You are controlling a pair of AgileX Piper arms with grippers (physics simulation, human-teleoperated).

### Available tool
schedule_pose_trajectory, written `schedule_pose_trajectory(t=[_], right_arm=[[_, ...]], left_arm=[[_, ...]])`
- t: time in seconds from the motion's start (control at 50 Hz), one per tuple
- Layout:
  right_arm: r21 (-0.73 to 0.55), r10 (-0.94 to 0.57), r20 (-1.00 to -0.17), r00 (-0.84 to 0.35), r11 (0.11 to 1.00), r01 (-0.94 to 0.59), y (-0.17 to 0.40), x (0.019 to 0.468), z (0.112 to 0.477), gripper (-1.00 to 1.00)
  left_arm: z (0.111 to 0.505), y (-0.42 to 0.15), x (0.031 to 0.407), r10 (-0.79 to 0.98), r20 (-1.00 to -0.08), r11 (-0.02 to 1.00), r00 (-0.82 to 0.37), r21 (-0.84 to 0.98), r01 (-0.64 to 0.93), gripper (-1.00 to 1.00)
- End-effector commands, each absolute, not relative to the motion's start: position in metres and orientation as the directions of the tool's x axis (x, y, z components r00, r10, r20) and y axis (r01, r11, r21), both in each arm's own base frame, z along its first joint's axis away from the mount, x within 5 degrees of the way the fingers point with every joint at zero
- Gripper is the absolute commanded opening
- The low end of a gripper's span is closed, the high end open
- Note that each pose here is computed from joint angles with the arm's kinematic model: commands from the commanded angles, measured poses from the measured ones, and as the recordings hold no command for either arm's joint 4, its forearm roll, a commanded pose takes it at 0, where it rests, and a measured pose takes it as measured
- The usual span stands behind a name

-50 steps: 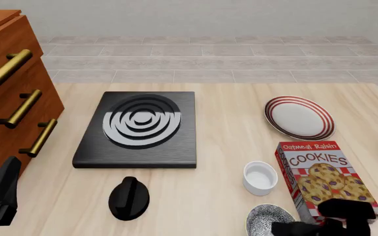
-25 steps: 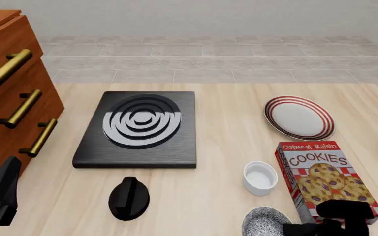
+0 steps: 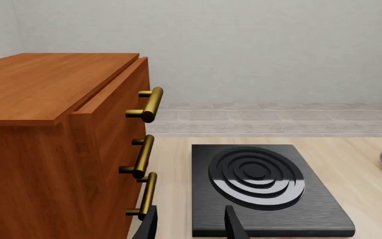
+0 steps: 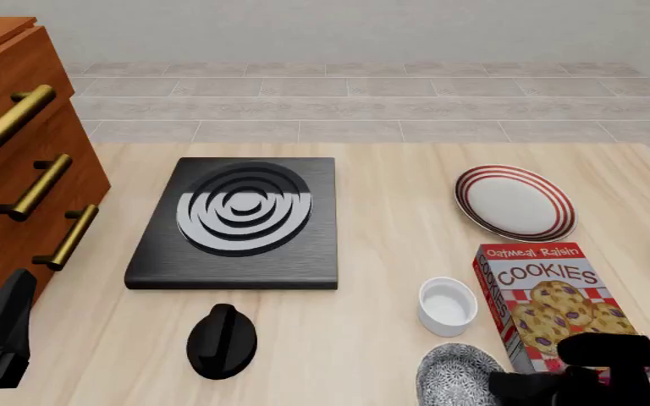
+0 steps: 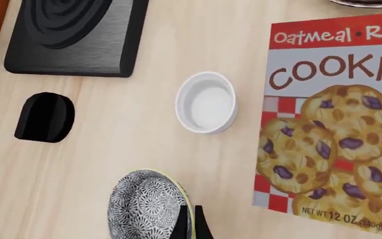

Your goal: Pick the akita bowl next to the ramekin and place it on the plate.

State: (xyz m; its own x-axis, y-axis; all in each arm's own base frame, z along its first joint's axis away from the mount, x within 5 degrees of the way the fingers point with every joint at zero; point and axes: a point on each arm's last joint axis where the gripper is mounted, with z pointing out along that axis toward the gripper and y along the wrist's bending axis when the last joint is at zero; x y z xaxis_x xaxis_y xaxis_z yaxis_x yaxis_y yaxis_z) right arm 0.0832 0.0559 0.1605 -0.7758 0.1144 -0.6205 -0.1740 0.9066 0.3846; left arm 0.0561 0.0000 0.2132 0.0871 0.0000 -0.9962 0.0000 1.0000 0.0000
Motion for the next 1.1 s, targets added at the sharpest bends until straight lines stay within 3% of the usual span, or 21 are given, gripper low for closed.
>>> schedule_pose_trajectory(t=[0.02,1.1], right_arm=[[0.405,0.143,-0.644,-0.751,0.897,-0.177,0.055,0.084,0.18,-1.0],[0.371,0.246,-0.77,-0.589,0.924,-0.099,0.043,0.117,0.24,-1.0]], left_arm=[[0.213,0.0,0.056,0.0,-0.996,1.0,0.087,0.0,0.0,1.0],[0.213,0.0,0.056,0.0,-0.996,1.0,0.087,0.0,0.0,1.0]])
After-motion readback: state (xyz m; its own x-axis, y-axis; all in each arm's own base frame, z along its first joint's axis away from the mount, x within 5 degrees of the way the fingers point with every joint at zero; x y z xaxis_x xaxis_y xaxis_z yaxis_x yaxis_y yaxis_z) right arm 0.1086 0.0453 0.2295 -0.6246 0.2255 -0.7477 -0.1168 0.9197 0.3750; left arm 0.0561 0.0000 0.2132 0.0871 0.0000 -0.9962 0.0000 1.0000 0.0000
